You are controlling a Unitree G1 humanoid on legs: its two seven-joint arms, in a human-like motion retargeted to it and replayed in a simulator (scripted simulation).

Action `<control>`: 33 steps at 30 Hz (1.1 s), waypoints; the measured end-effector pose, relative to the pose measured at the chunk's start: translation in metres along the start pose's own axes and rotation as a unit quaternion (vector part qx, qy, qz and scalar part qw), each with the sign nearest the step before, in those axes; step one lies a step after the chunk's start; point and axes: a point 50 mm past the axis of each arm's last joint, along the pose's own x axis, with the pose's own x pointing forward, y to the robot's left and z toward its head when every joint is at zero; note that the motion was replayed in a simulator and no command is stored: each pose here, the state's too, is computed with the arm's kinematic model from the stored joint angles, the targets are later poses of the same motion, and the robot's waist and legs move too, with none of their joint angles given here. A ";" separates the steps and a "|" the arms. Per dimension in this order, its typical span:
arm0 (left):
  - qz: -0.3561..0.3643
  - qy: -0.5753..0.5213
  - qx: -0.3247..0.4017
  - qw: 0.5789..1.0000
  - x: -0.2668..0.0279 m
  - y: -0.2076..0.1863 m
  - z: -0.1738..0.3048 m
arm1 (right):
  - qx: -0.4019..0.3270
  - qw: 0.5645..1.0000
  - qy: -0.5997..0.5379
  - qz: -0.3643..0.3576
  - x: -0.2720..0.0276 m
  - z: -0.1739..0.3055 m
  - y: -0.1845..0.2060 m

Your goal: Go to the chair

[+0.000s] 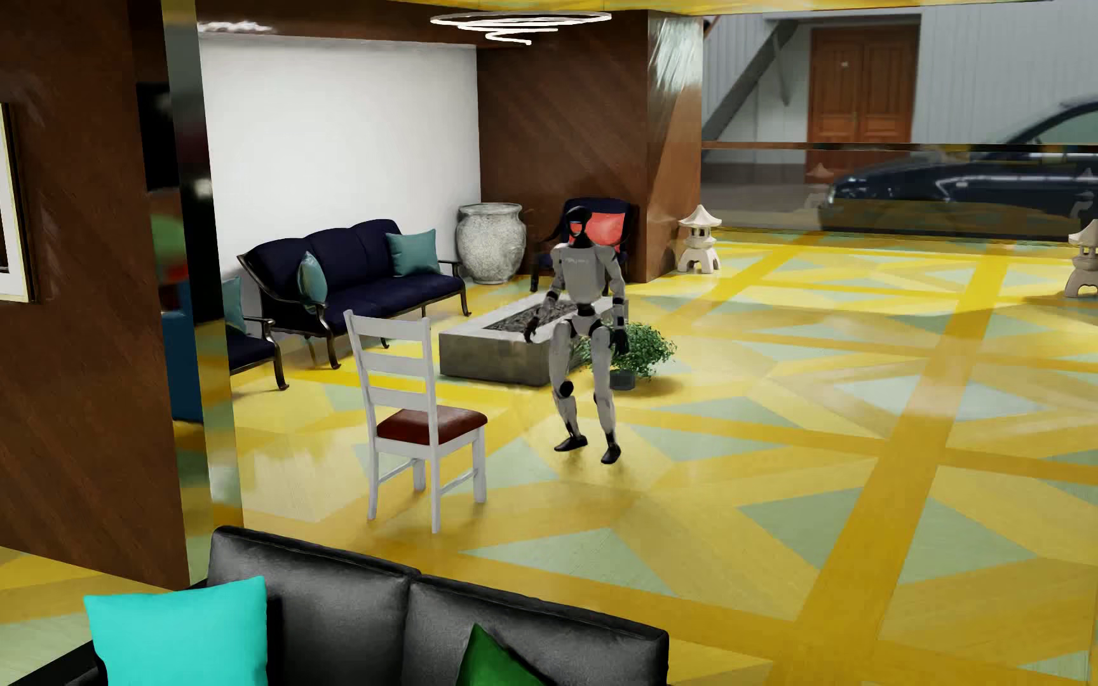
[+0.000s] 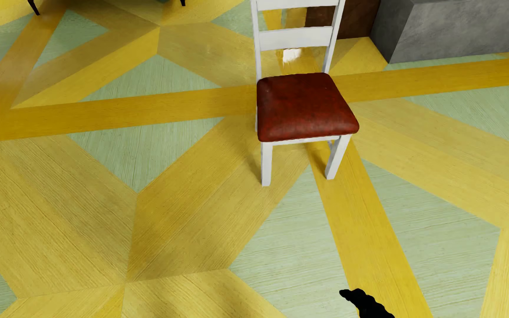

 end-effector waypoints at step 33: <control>0.034 -0.006 -0.048 0.998 -0.002 0.009 0.002 | -0.109 0.986 -0.054 0.117 0.002 0.032 0.038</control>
